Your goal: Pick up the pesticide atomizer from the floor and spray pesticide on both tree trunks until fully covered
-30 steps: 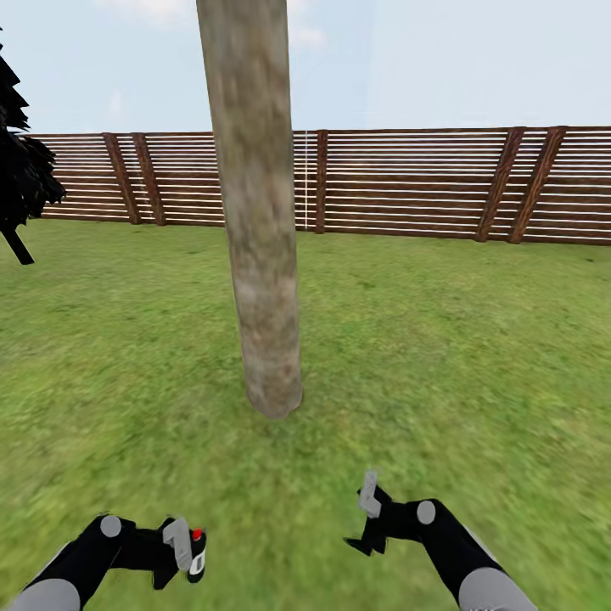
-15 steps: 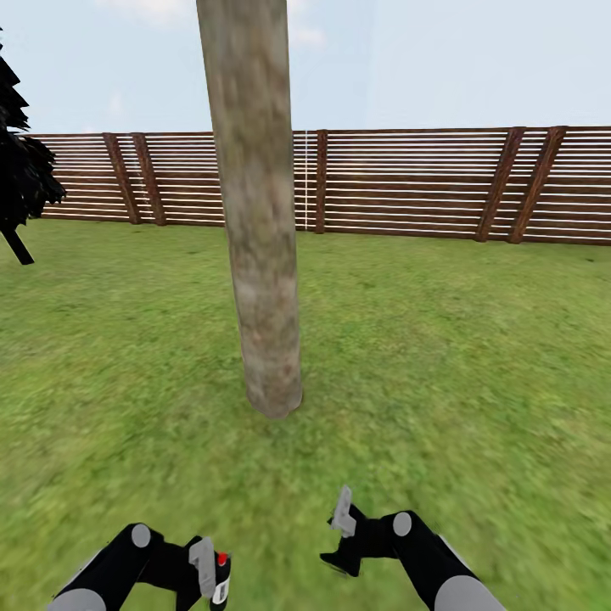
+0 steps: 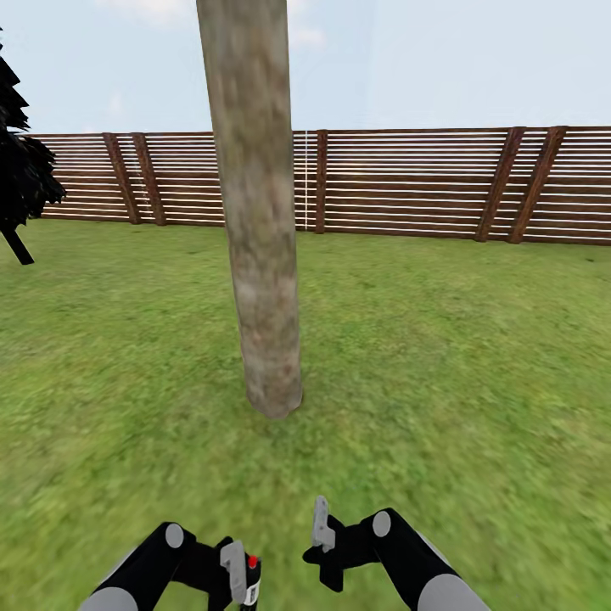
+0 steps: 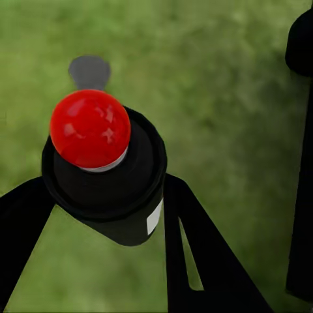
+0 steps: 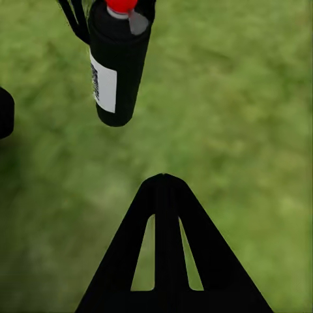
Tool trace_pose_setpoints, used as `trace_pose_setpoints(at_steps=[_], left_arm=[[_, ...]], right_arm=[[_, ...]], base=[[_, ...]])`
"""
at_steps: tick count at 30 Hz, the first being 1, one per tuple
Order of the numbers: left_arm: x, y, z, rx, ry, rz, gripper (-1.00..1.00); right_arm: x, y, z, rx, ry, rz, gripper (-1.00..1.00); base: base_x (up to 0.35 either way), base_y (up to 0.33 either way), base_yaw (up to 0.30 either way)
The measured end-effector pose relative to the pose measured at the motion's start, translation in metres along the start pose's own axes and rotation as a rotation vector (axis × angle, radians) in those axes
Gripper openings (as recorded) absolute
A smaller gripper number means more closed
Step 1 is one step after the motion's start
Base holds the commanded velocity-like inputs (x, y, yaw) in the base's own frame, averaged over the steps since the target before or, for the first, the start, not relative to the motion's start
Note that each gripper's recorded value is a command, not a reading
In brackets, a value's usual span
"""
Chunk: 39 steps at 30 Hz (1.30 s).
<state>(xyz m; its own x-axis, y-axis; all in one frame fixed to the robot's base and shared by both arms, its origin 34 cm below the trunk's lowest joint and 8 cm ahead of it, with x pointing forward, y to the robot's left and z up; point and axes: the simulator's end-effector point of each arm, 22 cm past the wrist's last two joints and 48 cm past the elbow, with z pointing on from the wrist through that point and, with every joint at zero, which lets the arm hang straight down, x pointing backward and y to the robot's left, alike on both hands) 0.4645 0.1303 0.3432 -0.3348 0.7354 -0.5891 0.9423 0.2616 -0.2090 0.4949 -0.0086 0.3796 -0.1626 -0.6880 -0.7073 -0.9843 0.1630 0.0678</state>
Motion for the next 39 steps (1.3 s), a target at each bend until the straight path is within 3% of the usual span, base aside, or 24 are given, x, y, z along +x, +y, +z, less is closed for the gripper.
trace_pose_setpoints(at_steps=[5,8,11,18,25,31,34,39], left_arm=[[-0.008,-0.008,0.012,0.010,0.024,0.020,-1.00],[-0.005,0.001,0.017,-0.038,0.058,-0.005,-1.00],[-0.016,-0.004,0.026,-0.033,0.064,0.015,-1.00],[-0.031,-0.008,0.035,-0.038,0.052,0.030,-1.00],[-0.042,-0.013,0.041,-0.029,0.037,0.034,-1.00],[-0.043,-0.013,0.042,-0.031,0.034,0.033,-1.00],[-0.047,-0.004,0.043,-0.076,0.022,0.029,-1.00],[-0.055,-0.004,0.047,-0.088,0.012,0.033,-1.00]], right_arm=[[0.000,0.000,0.000,0.000,-0.001,-0.001,-1.00],[-0.001,0.000,0.000,0.001,-0.001,-0.001,-1.00],[-0.001,-0.001,0.000,0.001,-0.001,-0.001,-1.00],[-0.004,-0.007,-0.003,0.016,-0.004,-0.013,-1.00],[-0.011,-0.007,-0.003,0.009,0.009,-0.068,-1.00],[-0.012,-0.010,-0.004,0.014,0.008,-0.074,-1.00],[-0.012,-0.010,-0.004,0.014,0.007,-0.073,-1.00],[-0.012,-0.010,-0.004,0.014,0.008,-0.074,-1.00]], base=[[0.000,0.000,0.000],[0.000,0.000,0.000],[0.000,0.000,0.000],[0.000,0.000,0.000],[0.000,0.000,0.000],[0.000,0.000,0.000],[0.000,0.000,0.000],[0.000,0.000,0.000]])
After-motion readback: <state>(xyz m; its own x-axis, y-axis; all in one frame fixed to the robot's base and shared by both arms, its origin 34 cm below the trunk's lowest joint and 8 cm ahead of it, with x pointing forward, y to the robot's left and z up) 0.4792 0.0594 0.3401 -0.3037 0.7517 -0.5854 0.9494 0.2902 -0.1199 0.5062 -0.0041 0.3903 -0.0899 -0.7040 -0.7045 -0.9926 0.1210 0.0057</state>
